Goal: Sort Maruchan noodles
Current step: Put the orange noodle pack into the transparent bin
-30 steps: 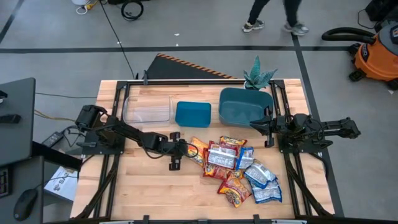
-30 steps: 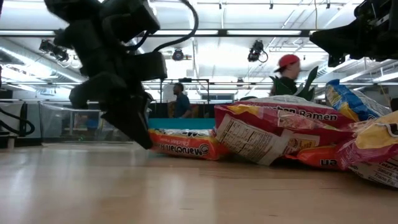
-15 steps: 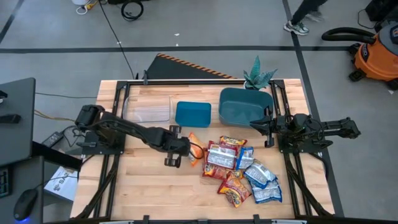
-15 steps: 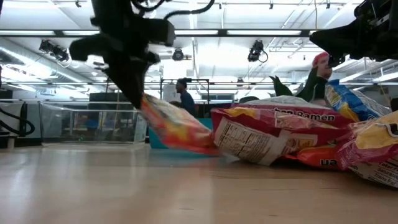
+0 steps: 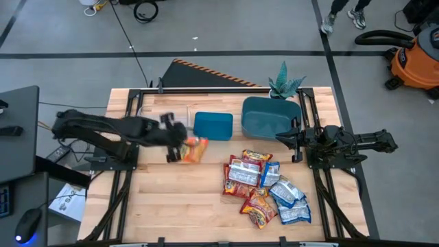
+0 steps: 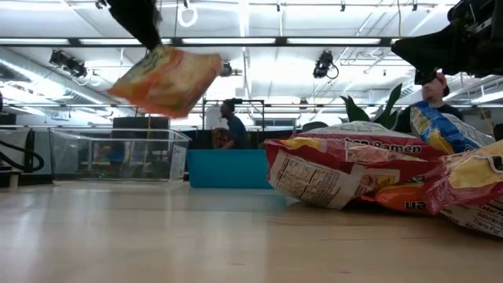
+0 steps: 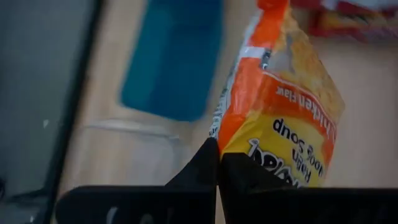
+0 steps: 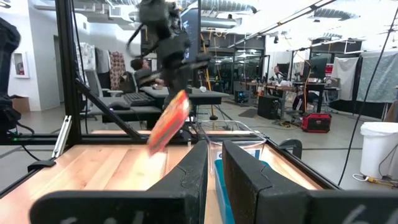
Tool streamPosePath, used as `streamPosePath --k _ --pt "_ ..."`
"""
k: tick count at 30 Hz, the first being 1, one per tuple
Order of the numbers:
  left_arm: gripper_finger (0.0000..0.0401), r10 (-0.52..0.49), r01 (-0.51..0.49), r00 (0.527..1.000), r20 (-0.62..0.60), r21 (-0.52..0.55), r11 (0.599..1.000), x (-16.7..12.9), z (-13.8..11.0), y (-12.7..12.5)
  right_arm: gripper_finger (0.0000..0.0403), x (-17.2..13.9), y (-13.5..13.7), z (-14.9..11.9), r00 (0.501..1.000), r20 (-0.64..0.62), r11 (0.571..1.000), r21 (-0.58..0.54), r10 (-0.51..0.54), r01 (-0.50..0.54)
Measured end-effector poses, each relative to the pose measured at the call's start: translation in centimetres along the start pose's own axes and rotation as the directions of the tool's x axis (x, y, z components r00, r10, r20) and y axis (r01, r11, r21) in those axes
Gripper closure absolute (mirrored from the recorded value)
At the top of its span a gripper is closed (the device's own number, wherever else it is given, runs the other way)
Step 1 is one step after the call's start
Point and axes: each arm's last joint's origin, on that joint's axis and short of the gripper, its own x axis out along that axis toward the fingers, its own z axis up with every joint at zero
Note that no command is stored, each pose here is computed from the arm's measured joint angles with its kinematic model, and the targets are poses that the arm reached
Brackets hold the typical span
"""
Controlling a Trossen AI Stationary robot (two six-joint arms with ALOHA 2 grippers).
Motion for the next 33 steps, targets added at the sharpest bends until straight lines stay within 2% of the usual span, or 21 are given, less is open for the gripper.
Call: streamPosePath --k 6,12,15,24,29,33 --pt "0.0396 0.143 -0.134 0.989 0.028 -0.203 0.97 -2.8 -1.9 4.8 0.0348 0.0 0.0 0.0 1.0 0.0 1.0 0.0 0.0 0.0" --pt "0.0396 0.24 -0.235 0.97 -0.028 -0.341 0.91 -3.2 -3.1 8.6 0.0348 0.0 0.0 0.0 1.0 0.0 1.0 0.0 0.0 0.0" --pt "0.0396 0.227 -0.241 0.97 -0.083 -0.369 0.897 -1.9 -3.9 10.0 0.0348 0.0 0.0 0.0 1.0 0.0 1.0 0.0 0.0 0.0" --pt "0.0395 0.14 -0.195 0.977 -0.159 -0.411 0.891 2.9 -7.3 12.8 0.0348 0.0 0.0 0.0 1.0 0.0 1.0 0.0 0.0 0.0" --pt "0.0395 0.026 -0.108 0.984 -0.175 -0.474 0.874 4.8 -9.4 13.2 0.0348 0.0 0.0 0.0 1.0 0.0 1.0 0.0 0.0 0.0" --pt "0.0394 -0.003 -0.099 0.979 -0.204 -0.487 0.868 6.4 -11.2 13.0 0.0348 0.0 0.0 0.0 1.0 0.0 1.0 0.0 0.0 0.0"
